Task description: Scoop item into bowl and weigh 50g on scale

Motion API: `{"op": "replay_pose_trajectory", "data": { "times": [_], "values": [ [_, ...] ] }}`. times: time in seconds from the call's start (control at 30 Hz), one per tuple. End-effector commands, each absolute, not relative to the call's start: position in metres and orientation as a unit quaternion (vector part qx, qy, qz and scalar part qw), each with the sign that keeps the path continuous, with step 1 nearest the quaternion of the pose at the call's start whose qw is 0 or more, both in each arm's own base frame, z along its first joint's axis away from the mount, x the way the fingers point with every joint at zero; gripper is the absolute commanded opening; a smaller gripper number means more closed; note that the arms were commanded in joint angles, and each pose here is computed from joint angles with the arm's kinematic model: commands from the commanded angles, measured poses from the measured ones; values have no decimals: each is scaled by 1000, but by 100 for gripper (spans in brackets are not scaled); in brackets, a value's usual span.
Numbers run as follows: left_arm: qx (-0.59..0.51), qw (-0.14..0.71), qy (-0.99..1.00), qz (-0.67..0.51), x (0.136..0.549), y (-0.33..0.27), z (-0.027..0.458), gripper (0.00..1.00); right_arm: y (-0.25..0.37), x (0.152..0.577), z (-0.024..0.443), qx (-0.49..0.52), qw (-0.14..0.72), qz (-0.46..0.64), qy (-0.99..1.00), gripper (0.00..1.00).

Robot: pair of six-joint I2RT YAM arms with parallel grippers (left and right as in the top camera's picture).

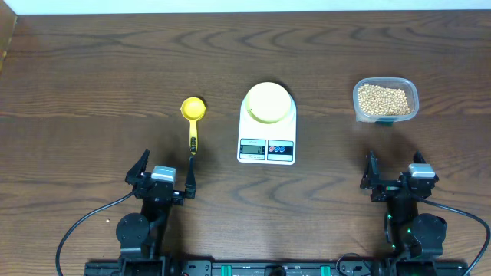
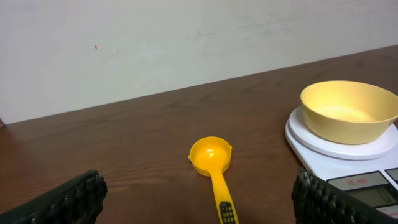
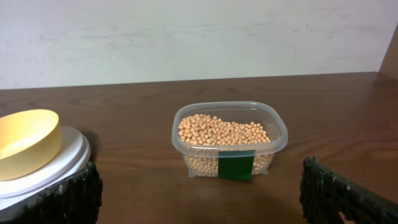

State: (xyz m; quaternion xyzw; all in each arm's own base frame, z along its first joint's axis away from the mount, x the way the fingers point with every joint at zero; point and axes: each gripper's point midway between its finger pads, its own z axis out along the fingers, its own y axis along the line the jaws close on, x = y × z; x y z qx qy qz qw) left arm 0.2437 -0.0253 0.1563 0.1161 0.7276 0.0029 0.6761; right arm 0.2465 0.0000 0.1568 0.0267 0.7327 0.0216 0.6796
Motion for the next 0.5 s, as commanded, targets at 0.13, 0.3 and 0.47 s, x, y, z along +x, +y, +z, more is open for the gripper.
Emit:
{"op": "replay_pose_trajectory", "data": {
  "times": [0.13, 0.3, 0.47],
  "values": [
    [117, 662, 740, 22, 244, -20, 144, 98, -1, 246, 156, 33, 679, 24, 733, 99],
    [124, 688, 715, -5, 244, -29, 164, 97, -1, 246, 156, 33, 679, 24, 733, 99],
    [77, 703, 705, -48, 241, -29, 194, 98, -1, 246, 156, 33, 679, 24, 733, 99]
  ]
}}
